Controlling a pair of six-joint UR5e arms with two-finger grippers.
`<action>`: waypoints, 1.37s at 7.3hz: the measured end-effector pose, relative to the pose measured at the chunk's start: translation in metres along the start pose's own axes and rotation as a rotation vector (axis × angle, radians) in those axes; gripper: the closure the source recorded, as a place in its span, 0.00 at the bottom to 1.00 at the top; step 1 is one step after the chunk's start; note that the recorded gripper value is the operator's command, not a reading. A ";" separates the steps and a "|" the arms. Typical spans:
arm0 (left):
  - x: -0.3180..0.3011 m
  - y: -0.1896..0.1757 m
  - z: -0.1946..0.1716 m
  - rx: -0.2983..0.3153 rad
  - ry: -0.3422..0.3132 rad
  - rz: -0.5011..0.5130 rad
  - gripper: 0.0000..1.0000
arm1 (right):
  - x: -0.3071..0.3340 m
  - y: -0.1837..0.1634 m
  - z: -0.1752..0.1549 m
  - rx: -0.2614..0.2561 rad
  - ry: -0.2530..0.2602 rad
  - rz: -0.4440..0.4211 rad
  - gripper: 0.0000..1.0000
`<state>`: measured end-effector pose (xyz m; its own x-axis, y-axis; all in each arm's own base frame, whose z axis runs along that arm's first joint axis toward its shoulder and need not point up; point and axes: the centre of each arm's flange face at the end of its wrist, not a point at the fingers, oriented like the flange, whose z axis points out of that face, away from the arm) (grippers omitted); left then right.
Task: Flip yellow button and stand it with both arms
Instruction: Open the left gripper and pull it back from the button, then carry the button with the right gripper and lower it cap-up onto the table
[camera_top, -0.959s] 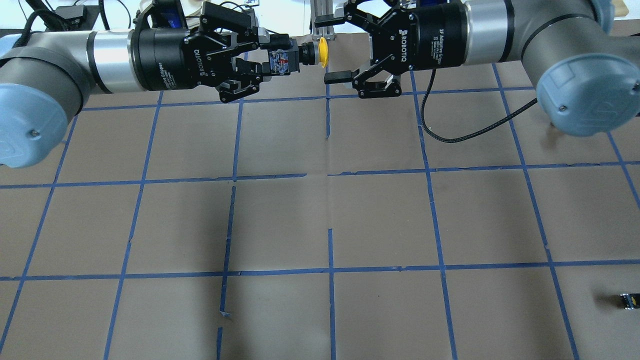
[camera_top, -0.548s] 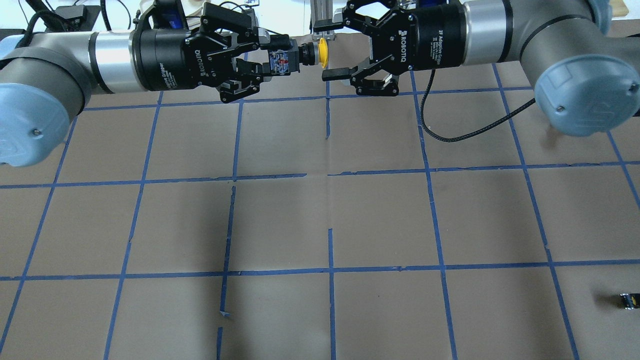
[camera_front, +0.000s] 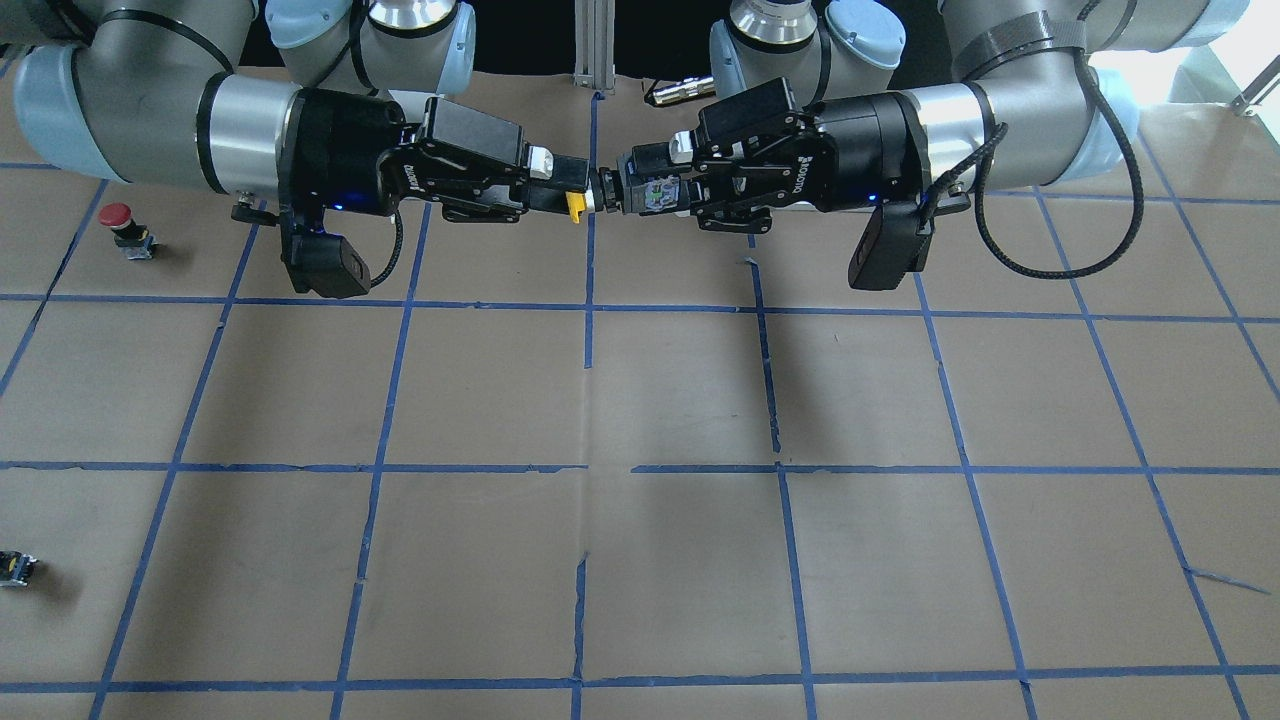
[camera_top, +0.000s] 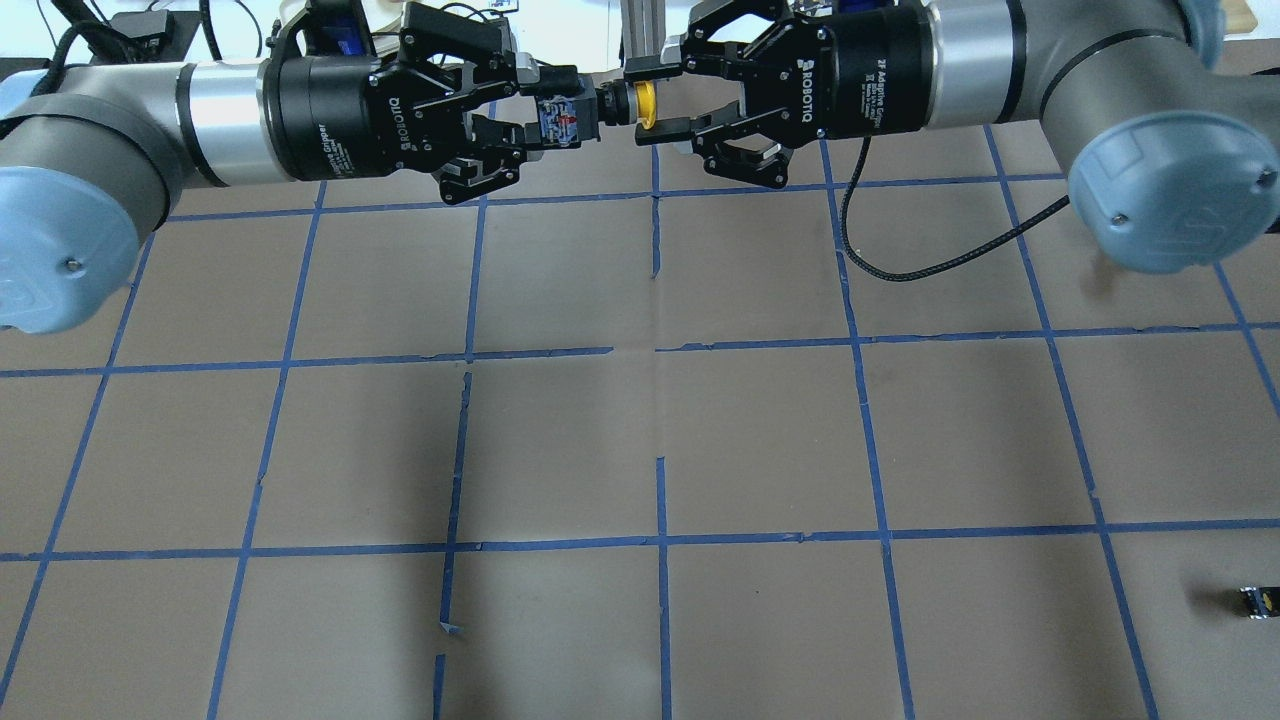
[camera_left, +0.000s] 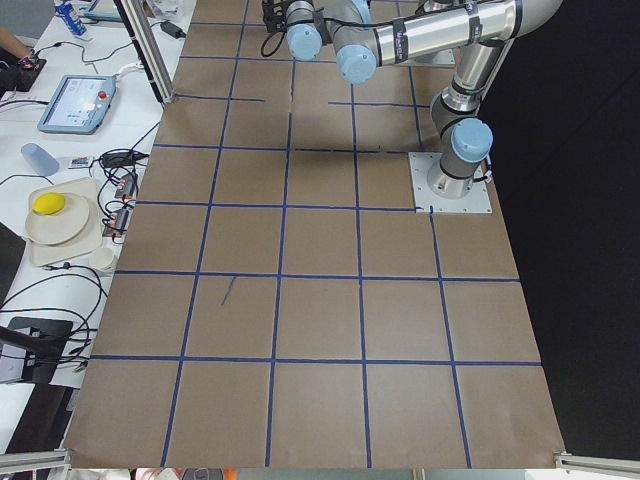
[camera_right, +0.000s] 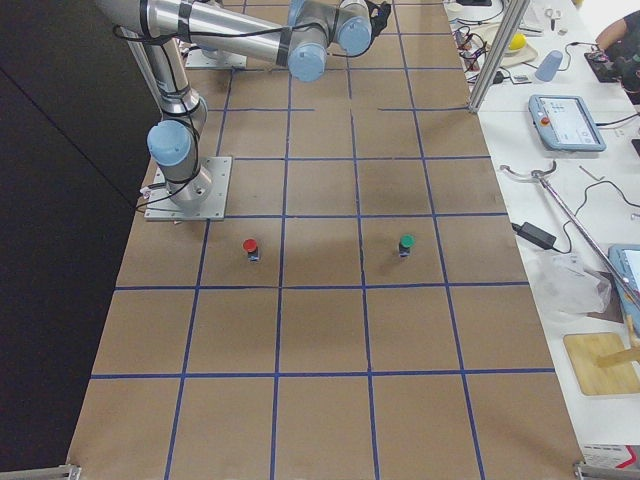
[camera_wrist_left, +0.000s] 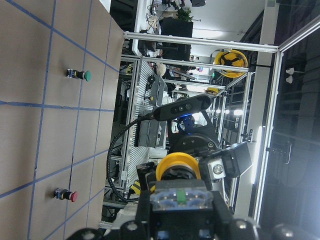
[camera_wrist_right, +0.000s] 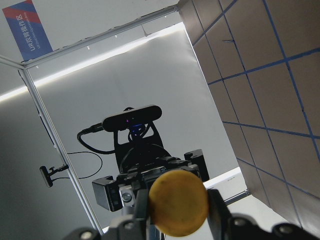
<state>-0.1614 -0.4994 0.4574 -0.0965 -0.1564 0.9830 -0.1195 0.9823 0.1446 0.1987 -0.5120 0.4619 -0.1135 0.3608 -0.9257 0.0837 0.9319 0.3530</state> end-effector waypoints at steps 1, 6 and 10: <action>0.000 0.000 0.000 0.000 -0.001 -0.019 0.16 | -0.001 0.000 0.000 0.000 -0.001 -0.001 0.69; -0.001 -0.001 -0.019 0.007 -0.157 -0.008 0.11 | -0.003 -0.004 -0.011 0.043 0.080 -0.074 0.66; -0.019 -0.021 -0.069 0.059 -0.379 -0.018 0.07 | 0.015 -0.004 -0.014 0.078 0.388 -0.371 0.66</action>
<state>-0.0892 -0.5100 0.4438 -0.4507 -0.2112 0.8673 -0.1803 0.9731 0.1433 0.1831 -0.5099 0.4482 -0.5050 0.0090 -0.8631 0.0399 0.9991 -0.0130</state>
